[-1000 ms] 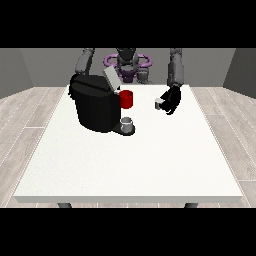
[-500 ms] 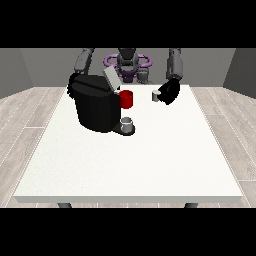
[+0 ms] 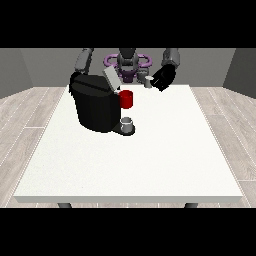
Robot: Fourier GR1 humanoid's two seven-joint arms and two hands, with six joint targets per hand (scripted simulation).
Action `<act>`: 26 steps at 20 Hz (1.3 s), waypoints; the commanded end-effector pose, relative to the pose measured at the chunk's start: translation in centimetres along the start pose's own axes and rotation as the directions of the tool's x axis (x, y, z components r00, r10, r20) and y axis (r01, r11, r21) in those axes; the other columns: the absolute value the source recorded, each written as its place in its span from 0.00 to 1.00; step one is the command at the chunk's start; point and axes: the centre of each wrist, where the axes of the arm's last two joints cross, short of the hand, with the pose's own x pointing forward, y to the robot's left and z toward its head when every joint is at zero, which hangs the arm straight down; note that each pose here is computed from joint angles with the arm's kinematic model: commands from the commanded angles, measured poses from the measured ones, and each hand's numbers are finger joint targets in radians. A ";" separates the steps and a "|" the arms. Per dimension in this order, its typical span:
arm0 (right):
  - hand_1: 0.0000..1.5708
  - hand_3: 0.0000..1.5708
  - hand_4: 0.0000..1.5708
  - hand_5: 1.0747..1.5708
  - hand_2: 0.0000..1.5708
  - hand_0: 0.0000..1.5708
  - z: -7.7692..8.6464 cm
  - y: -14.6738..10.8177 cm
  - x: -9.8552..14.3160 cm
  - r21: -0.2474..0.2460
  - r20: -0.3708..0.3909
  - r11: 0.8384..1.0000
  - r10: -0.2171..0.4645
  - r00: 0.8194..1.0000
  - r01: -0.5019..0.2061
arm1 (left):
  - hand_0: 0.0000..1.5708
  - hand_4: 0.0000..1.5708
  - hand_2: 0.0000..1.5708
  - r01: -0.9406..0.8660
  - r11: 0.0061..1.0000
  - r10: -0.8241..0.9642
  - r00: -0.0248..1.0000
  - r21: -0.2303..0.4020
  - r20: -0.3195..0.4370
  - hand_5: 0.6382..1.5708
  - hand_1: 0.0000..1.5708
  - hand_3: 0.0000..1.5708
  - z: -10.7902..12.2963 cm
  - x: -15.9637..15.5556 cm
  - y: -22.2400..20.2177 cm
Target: Insert the coffee pod into the coffee machine and close the lid
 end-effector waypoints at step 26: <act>0.00 0.00 0.01 1.00 0.00 0.00 -2.2 1.3 4.6 0.159 0.198 0.987 -0.035 0.980 0.004 | 0.91 0.40 0.93 -0.082 0.958 0.068 0.996 0.274 0.061 1.00 0.91 0.84 -1.0 7.5 13.7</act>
